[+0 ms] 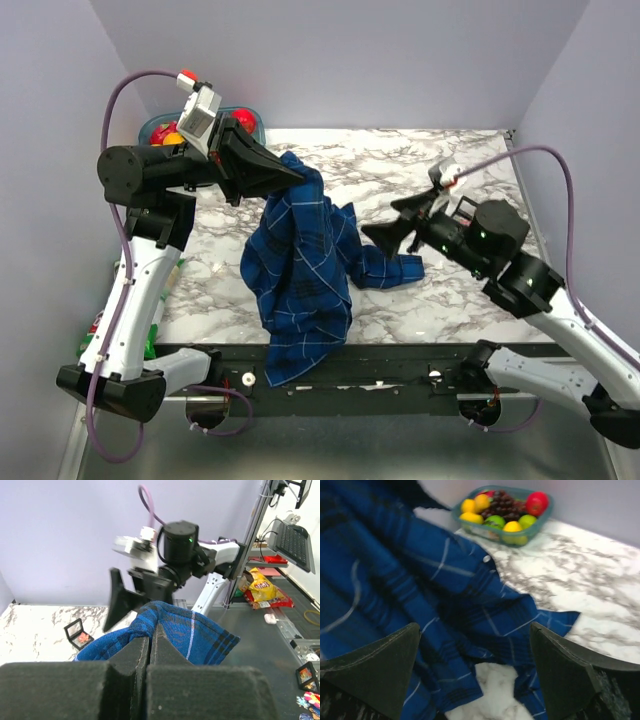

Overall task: Pin the brooch onto the clothing
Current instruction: Adjust the crumpled clothing at the center of the board.

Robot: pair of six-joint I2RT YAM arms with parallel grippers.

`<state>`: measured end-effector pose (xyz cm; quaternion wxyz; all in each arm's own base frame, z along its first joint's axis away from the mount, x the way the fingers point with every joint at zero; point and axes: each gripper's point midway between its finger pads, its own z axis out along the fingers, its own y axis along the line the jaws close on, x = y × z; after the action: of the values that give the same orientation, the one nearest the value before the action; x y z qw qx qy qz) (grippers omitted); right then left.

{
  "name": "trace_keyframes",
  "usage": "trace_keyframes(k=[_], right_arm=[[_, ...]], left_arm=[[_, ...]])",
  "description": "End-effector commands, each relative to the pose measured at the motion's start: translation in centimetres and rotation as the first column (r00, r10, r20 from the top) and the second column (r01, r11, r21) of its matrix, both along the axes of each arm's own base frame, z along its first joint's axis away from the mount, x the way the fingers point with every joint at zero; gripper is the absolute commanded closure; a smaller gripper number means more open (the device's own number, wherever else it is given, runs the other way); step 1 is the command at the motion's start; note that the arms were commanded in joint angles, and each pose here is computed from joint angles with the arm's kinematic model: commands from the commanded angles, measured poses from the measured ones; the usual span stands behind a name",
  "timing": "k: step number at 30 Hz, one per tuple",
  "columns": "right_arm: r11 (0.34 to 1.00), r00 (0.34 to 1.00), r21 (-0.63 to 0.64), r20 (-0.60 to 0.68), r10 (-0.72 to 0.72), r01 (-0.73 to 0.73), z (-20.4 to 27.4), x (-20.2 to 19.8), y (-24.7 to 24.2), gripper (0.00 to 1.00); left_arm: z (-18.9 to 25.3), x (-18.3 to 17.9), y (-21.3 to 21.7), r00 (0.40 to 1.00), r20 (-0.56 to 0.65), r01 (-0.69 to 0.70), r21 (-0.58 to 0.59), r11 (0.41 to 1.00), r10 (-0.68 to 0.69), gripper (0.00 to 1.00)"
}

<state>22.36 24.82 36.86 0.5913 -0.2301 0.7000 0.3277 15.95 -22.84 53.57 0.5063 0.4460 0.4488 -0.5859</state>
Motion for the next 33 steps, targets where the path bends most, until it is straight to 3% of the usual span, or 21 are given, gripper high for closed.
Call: trace_keyframes(k=[1, 8, 15, 26, 29, 30, 32, 33], right_arm=[[0.965, 0.967, 0.084, -0.023, 0.253, -0.250, -2.7, -4.2, 2.5, 0.05], [0.913, 0.907, 0.064, -0.105, 0.407, -0.403, -6.4, -6.1, 4.5, 0.11], [0.835, 0.837, 0.144, -0.063, 0.543, -0.531, -6.7, -9.0, 5.6, 0.11], [0.791, 0.787, 0.145, -0.099, 0.610, -0.595, -8.1, -10.7, 7.3, 0.12], [0.784, 0.779, 0.150, -0.105, 0.618, -0.602, -7.9, -10.6, 7.7, 0.38], [0.787, 0.780, 0.149, -0.115, 0.616, -0.599, -7.7, -10.6, 7.7, 0.52], [0.811, 0.804, 0.130, -0.114, 0.584, -0.570, -7.5, -10.1, 7.4, 0.66], [0.831, 0.818, 0.109, -0.145, 0.556, -0.545, -8.1, -9.8, 7.0, 0.80]], left_arm=[[1.2, -0.2, 0.2, 0.999, 0.052, -0.004, -0.025, 1.000, 0.005, 1.00], [1.3, -0.4, 0.3, 0.999, 0.047, 0.021, -0.008, 1.000, -0.021, 1.00], [0.7, 0.4, 0.2, 0.999, 0.029, 0.022, 0.005, 1.000, -0.022, 1.00], [0.5, 1.3, -0.1, 1.000, 0.009, 0.025, 0.012, 1.000, -0.026, 1.00], [0.3, 1.7, 0.0, 1.000, 0.007, 0.015, 0.011, 1.000, -0.015, 1.00], [0.4, 1.9, 0.1, 1.000, 0.011, 0.006, 0.008, 1.000, -0.006, 1.00], [0.6, 2.6, 0.7, 1.000, 0.015, -0.028, 0.004, 1.000, 0.028, 1.00], [1.0, 2.9, 0.9, 0.999, 0.024, -0.045, -0.003, 0.999, 0.045, 1.00]])
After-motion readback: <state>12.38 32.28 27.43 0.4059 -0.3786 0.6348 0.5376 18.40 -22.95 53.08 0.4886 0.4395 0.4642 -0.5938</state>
